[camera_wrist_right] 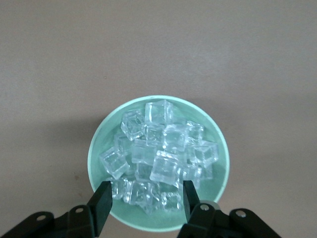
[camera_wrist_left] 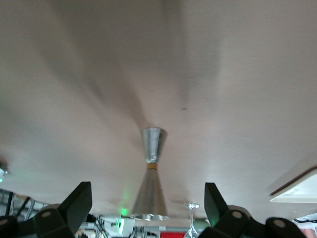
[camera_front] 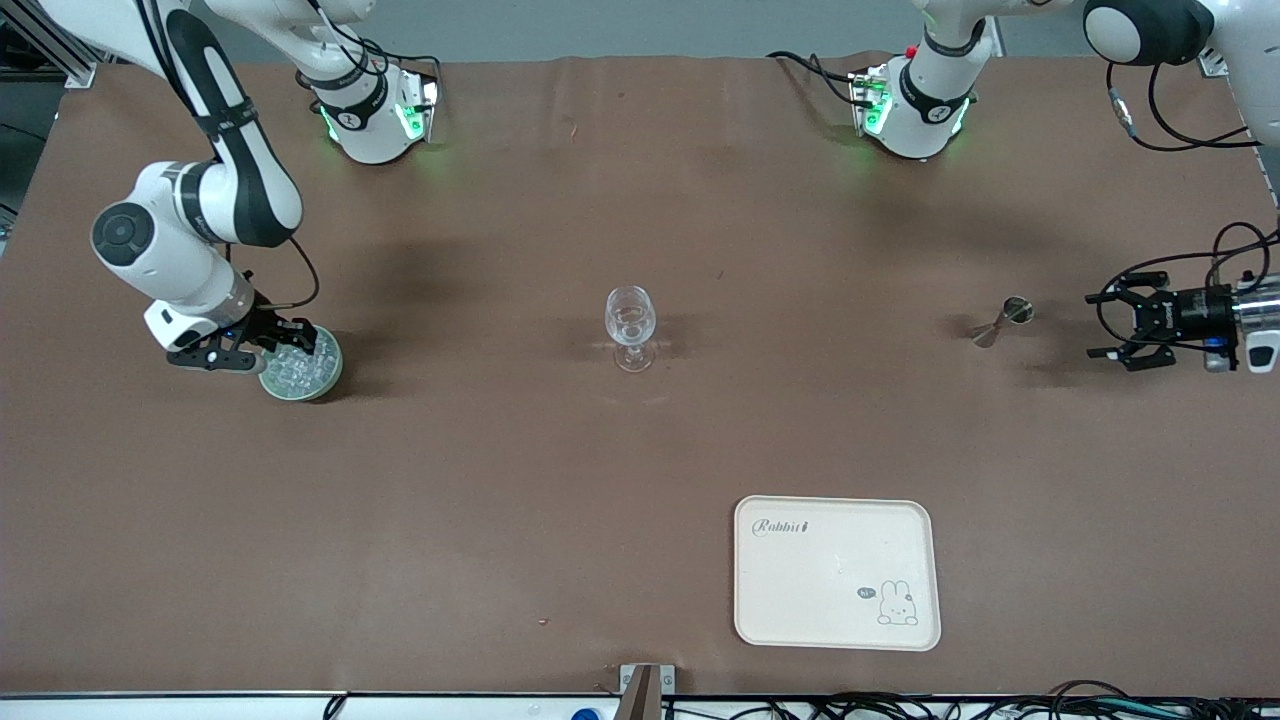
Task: Pour wine and add ice with both arms
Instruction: 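Grasp an ice cube with the right gripper while the left gripper grasps the jigger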
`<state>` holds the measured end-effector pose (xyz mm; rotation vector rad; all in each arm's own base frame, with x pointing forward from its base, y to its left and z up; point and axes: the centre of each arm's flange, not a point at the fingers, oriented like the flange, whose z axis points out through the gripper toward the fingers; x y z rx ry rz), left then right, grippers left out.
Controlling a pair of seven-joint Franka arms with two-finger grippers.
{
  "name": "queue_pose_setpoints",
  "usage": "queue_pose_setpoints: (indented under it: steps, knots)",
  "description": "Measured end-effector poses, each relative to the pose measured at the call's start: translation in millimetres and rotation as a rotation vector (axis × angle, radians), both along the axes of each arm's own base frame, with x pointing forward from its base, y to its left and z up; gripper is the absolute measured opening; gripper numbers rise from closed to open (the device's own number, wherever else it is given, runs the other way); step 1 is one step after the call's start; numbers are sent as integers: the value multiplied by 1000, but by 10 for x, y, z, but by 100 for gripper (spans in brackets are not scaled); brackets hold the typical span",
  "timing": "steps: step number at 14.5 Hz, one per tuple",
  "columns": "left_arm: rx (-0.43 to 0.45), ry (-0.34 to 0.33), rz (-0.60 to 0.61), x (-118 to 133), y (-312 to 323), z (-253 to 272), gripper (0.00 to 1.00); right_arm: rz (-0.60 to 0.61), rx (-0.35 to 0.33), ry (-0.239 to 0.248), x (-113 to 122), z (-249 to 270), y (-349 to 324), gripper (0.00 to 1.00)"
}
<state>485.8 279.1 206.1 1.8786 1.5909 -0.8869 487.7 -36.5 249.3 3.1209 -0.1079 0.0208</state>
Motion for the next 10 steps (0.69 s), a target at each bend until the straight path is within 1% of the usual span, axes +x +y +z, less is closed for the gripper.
queue_pose_setpoints:
  steps: [2, 4, 5, 8, 9, 10]
  knots:
    - [-37, 11, 23, -117, -72, -153, 100, 2, 0, 3, -20, -120, 9, 64]
    - [-80, 2, 47, -191, -175, -300, 100, 4, 0, 11, -34, -192, 15, 64]
    - [-102, -3, 57, -219, -238, -378, 100, 5, -1, 6, -43, -222, 21, 64]
    - [-151, 6, 62, -261, -454, -612, 97, 10, -2, -25, -102, -338, 42, 64]
    - [-167, -1, 70, -281, -503, -675, 97, 12, -2, -28, -112, -352, 50, 64]
    - [-181, -9, 80, -299, -542, -727, 97, 12, -2, -25, -123, -362, 51, 62]
